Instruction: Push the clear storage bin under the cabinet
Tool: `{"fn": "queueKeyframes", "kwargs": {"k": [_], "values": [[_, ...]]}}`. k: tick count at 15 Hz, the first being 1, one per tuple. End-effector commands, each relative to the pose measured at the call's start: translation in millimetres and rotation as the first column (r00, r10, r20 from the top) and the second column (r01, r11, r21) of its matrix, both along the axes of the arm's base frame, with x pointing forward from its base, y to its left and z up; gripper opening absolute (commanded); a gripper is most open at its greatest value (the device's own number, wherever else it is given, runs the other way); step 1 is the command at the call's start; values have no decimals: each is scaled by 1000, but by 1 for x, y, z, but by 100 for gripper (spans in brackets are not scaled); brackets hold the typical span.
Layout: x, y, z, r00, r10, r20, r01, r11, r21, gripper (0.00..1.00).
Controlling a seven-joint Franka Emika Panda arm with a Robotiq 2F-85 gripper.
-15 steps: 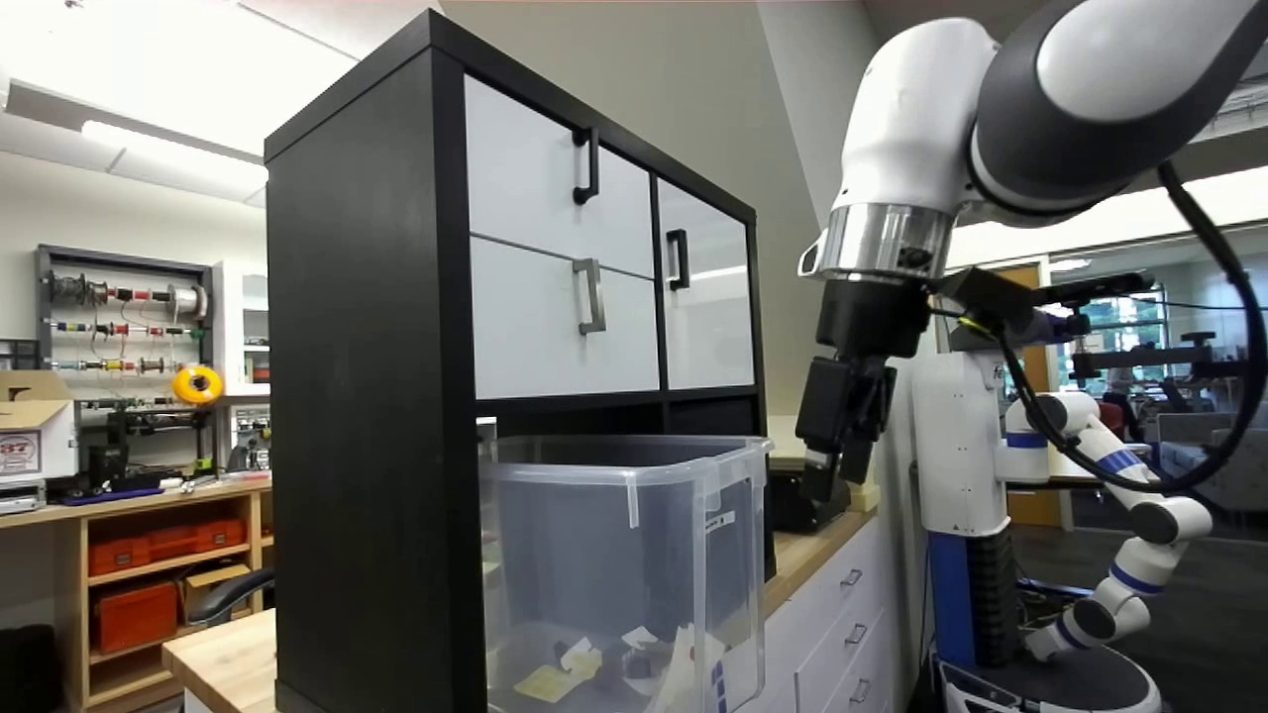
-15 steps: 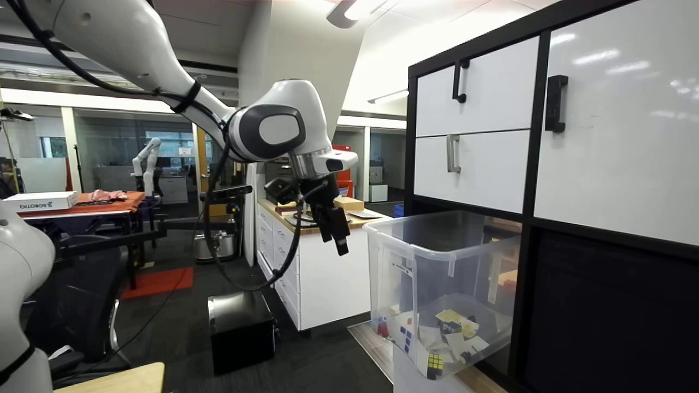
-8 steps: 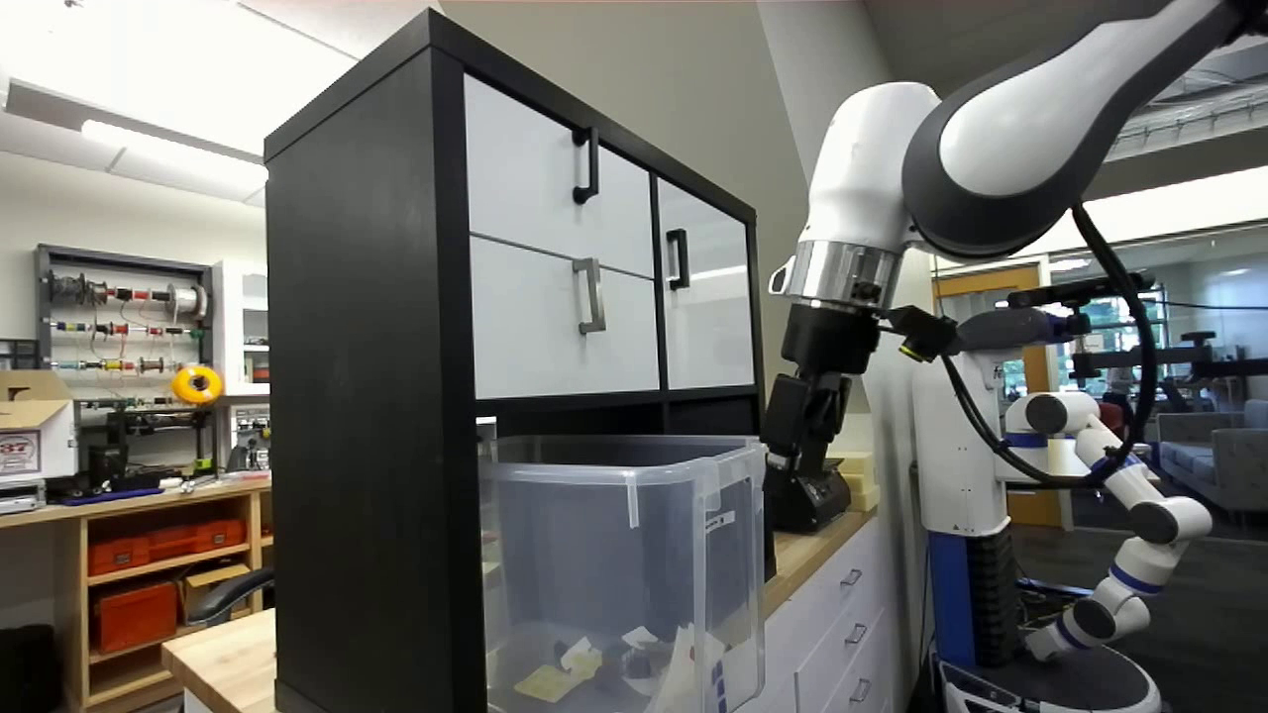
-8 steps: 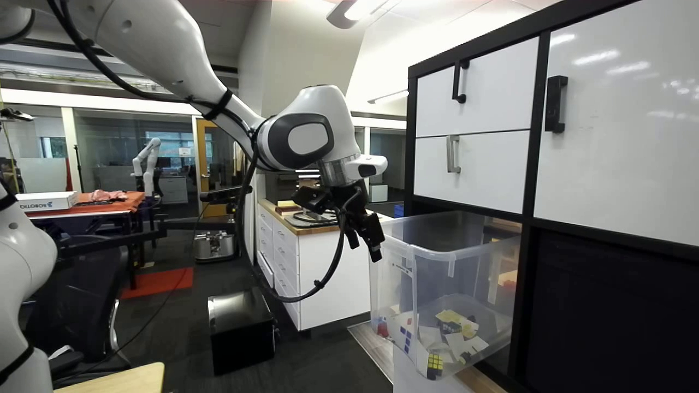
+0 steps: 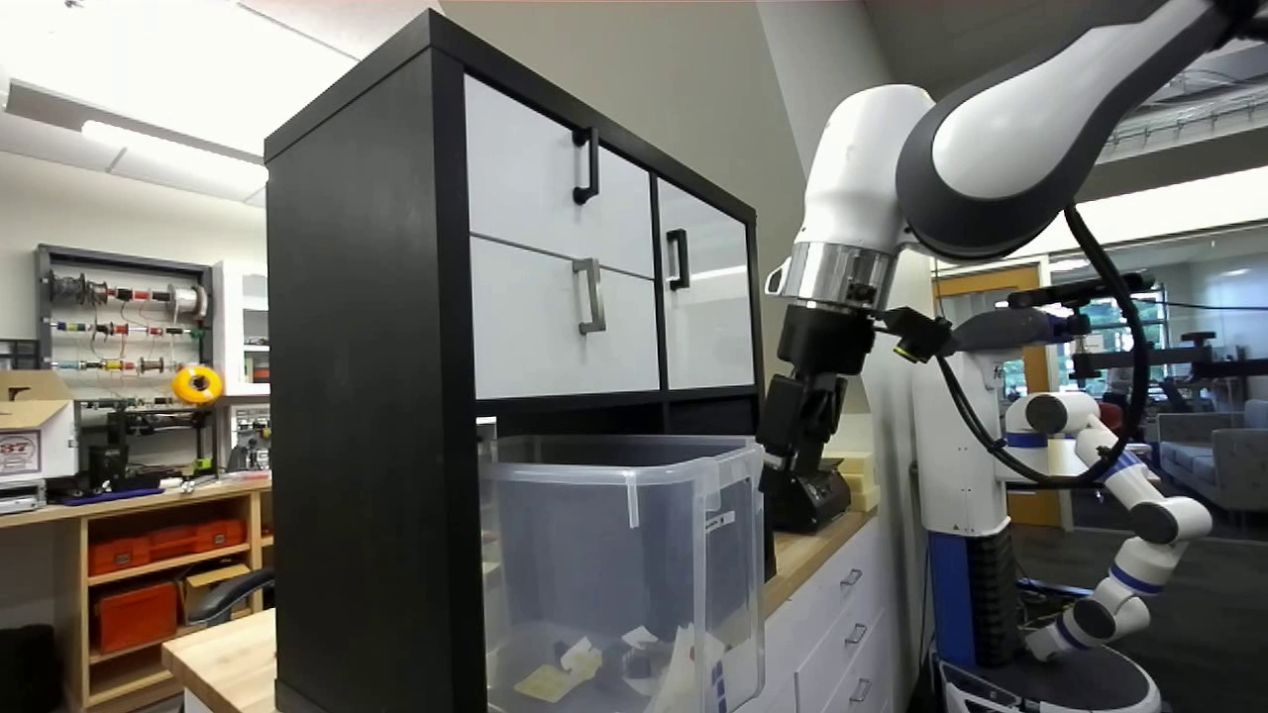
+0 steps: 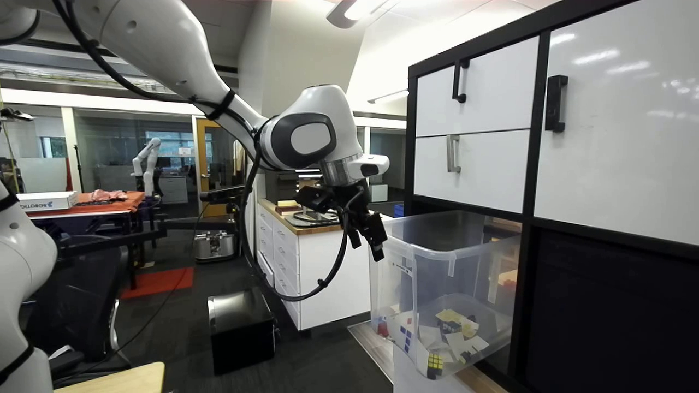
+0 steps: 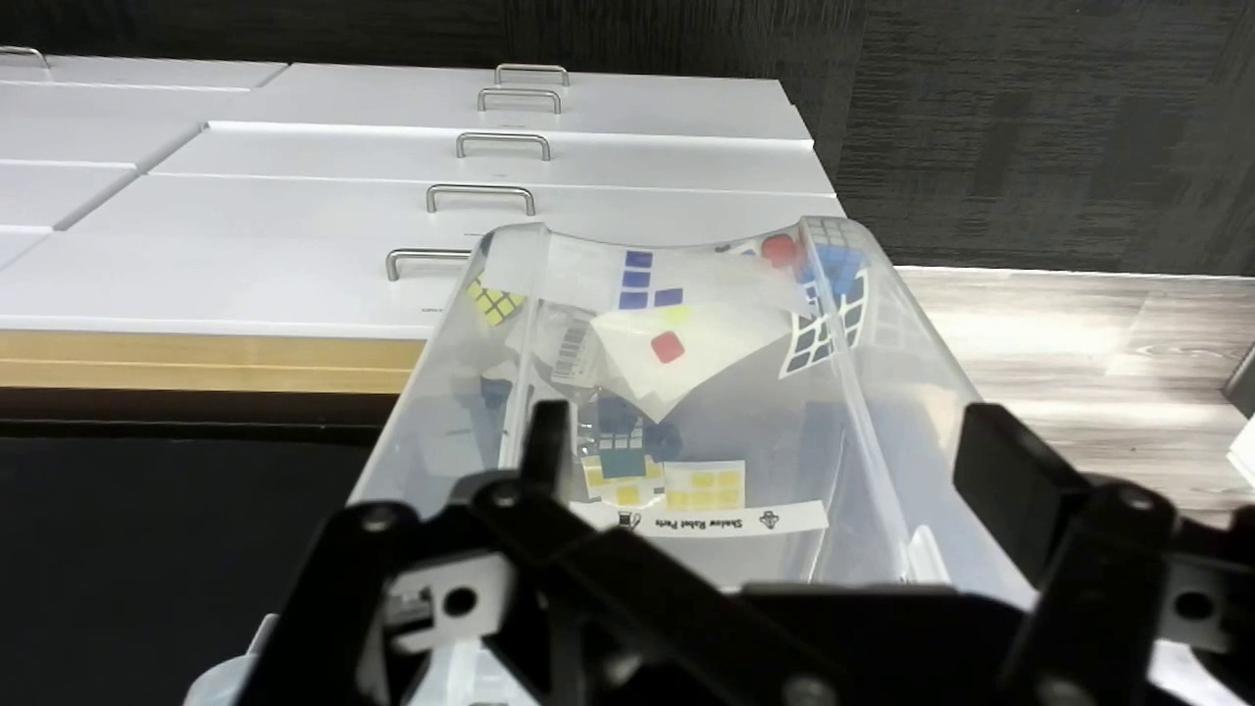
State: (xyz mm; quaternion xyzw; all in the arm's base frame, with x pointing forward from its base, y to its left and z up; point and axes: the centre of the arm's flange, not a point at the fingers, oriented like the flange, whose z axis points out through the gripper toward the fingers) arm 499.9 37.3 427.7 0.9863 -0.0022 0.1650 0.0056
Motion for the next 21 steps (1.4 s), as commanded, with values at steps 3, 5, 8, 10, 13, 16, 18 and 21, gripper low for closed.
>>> {"fn": "queueKeyframes", "kwargs": {"k": [3, 5, 8, 10, 13, 16, 18, 21], "values": [[-7, 11, -13, 999, 34, 18, -34, 999, -10, 100], [-7, 11, -20, 998, 56, 35, -55, 998, -29, 100], [-7, 5, -27, 995, 78, 63, -74, 996, -53, 100], [-7, 0, -31, 993, 84, 84, -79, 995, -69, 100], [-4, -14, -37, 990, 90, 112, -79, 993, -92, 100], [0, -29, -43, 987, 90, 136, -76, 991, -106, 100], [8, -37, -50, 984, 95, 152, -79, 991, -104, 100], [19, -47, -65, 980, 111, 168, -93, 990, -108, 100]]}}
